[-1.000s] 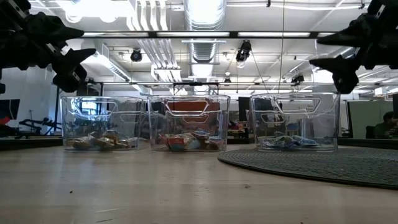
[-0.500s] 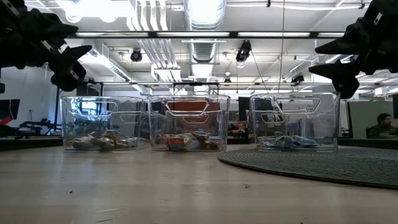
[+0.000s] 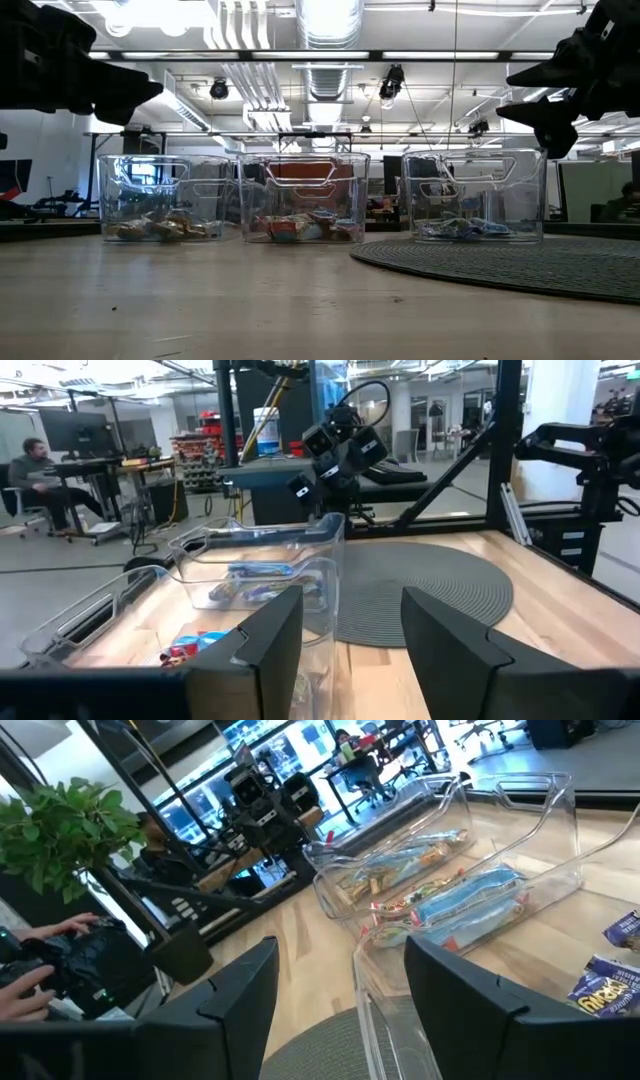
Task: Pick and place Granola Bars by type
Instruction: Return to Home Position
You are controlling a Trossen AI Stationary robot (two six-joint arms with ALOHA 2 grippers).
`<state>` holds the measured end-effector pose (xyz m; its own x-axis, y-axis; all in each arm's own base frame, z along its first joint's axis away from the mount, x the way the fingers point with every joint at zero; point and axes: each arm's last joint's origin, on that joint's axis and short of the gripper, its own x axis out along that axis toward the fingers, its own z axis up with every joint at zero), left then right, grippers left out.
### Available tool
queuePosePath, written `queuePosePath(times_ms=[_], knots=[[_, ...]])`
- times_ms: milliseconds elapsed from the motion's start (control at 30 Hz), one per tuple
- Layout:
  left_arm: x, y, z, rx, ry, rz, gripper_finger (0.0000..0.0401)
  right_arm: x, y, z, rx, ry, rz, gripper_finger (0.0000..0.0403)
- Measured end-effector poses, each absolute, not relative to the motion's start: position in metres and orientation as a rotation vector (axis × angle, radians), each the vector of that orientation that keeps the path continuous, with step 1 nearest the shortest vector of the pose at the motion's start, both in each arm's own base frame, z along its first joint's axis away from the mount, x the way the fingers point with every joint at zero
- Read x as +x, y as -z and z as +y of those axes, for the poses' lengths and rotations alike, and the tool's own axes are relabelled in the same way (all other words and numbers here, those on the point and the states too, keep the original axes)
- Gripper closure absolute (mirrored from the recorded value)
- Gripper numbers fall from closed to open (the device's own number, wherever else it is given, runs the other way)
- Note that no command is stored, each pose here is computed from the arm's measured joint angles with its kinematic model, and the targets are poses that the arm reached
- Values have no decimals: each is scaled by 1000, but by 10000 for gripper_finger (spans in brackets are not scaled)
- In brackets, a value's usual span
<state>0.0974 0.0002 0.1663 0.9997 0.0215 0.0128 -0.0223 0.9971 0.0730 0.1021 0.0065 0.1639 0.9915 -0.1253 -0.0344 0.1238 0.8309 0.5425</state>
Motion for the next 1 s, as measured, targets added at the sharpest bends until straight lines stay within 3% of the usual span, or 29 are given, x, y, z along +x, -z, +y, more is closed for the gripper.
queuePosePath(times_ms=[1000], knots=[[97,-169,1,-35,-32,-34,246,102,-164,7,575,132,-3,195]])
